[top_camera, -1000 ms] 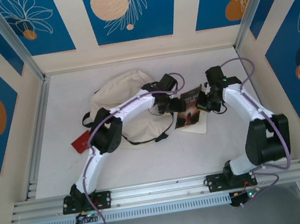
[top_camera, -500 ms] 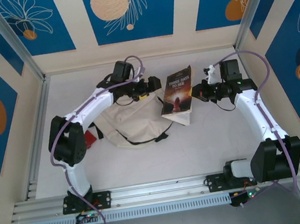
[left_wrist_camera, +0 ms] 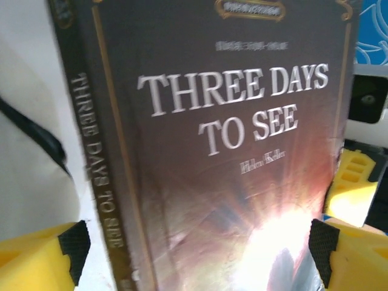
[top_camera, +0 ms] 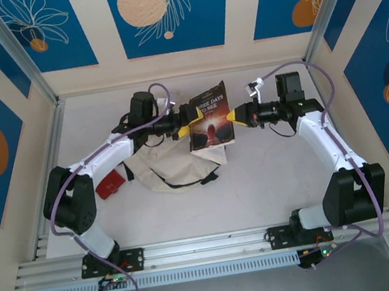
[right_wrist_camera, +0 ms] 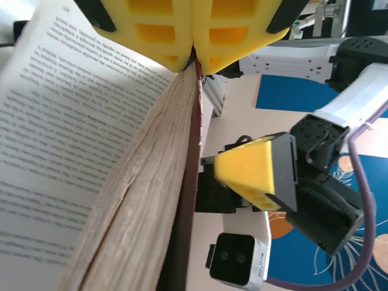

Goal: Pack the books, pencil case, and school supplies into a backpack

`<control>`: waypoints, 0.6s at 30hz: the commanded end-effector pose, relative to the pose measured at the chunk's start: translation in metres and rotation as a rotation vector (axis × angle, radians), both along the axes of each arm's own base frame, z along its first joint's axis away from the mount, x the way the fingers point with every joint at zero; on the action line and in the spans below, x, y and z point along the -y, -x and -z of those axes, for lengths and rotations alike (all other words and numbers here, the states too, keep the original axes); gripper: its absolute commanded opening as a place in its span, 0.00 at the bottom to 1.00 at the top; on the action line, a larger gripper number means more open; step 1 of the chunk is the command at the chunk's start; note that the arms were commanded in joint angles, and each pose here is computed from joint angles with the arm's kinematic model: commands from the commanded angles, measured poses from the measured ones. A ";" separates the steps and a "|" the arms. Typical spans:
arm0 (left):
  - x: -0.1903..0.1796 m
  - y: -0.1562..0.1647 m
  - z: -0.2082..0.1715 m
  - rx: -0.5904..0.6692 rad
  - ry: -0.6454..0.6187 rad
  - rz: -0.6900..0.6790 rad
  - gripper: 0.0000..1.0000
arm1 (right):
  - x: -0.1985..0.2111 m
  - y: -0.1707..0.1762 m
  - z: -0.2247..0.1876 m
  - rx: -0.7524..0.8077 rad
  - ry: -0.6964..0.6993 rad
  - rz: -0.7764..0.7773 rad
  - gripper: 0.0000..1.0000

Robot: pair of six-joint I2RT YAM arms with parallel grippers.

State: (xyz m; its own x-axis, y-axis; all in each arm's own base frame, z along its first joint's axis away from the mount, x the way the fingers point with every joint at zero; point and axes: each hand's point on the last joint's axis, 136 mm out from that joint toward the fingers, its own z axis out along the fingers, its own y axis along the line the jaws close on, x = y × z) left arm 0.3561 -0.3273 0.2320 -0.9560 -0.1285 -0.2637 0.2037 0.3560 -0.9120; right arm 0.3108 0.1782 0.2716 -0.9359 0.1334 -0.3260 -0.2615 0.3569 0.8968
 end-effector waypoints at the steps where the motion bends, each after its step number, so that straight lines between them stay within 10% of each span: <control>1: 0.002 0.002 -0.029 0.043 0.102 0.041 0.80 | -0.009 0.004 -0.032 0.070 -0.087 -0.088 0.00; 6: -0.002 0.006 -0.041 0.047 0.120 0.042 0.45 | -0.009 -0.002 -0.022 0.037 -0.081 -0.075 0.00; 14: -0.005 0.002 -0.063 0.060 0.165 0.022 0.19 | -0.010 -0.011 -0.009 -0.014 -0.056 -0.037 0.01; 18: -0.010 -0.005 -0.064 0.074 0.154 -0.018 0.00 | -0.003 -0.021 0.005 -0.070 0.018 0.057 0.41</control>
State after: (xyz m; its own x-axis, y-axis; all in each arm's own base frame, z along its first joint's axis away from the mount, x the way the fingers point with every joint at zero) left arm 0.3640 -0.3200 0.2596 -0.9558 -0.1836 -0.2296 0.1761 0.2679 -0.9472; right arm 0.3243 0.1805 0.2611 -0.9540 0.1569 -0.2553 -0.1876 0.3517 0.9171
